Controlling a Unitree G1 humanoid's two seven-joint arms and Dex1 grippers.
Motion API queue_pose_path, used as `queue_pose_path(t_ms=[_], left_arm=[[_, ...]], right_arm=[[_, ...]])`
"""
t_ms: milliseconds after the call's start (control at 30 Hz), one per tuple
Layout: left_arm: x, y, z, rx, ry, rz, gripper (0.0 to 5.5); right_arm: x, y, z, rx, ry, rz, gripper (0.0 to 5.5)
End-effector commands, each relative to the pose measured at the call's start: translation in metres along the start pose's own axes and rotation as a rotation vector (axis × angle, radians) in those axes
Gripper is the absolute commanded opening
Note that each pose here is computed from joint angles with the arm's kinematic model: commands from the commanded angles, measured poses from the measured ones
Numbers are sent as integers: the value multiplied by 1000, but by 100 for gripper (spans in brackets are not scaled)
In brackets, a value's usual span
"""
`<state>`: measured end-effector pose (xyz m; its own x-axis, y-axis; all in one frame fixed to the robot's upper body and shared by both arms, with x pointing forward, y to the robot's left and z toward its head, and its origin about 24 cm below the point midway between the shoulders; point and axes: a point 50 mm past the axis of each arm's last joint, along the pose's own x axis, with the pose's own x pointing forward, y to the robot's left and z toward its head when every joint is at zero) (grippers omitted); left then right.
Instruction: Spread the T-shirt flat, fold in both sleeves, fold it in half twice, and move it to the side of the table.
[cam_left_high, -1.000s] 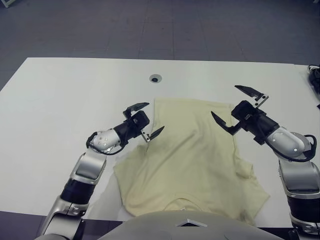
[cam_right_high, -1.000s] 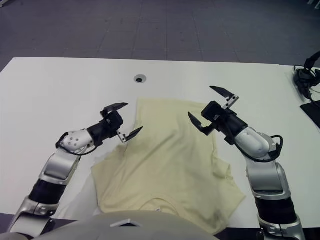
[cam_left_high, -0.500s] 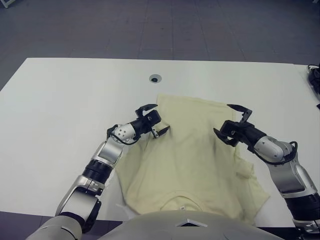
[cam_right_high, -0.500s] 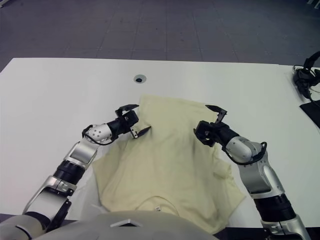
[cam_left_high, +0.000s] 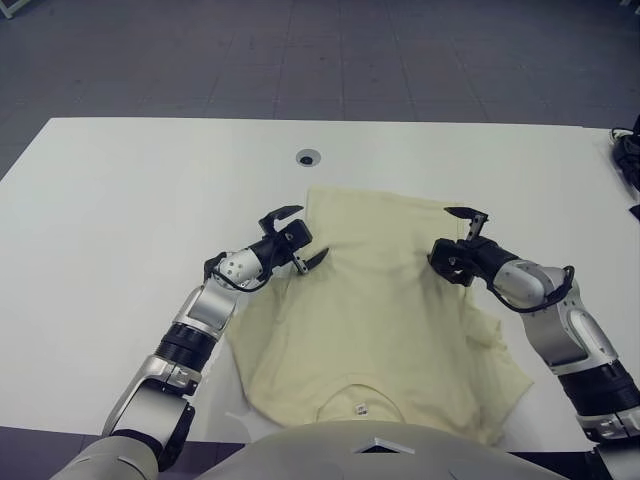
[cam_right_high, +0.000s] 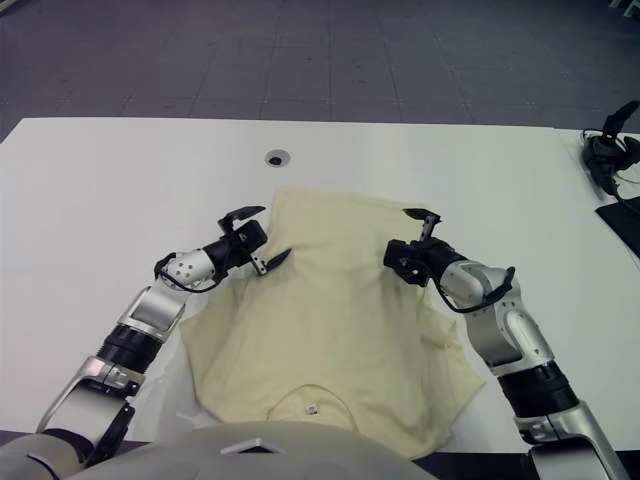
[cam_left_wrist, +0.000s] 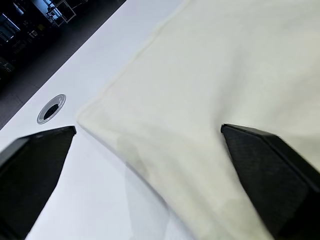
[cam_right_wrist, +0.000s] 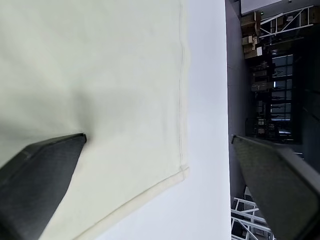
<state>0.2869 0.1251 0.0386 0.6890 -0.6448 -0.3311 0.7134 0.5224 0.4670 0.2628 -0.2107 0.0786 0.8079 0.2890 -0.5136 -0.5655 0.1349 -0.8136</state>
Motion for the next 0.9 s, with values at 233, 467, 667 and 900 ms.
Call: queue_pose_path(t_ms=[233,467,667,900], left_arm=[[-12,-7,-34,-9,191,-3,540],[-15,-6,-36,5,214,17,540],[-22,3,-36,20,230,62,540],[-24,1,-36,12,234,66,540]], right_arm=[[19,3,-2,-29,33,101,538],[20,2,0,-39,6,105,538],[25,1,5,-26,-40,90,538],[28,-2,11,-5,-83,80,538]])
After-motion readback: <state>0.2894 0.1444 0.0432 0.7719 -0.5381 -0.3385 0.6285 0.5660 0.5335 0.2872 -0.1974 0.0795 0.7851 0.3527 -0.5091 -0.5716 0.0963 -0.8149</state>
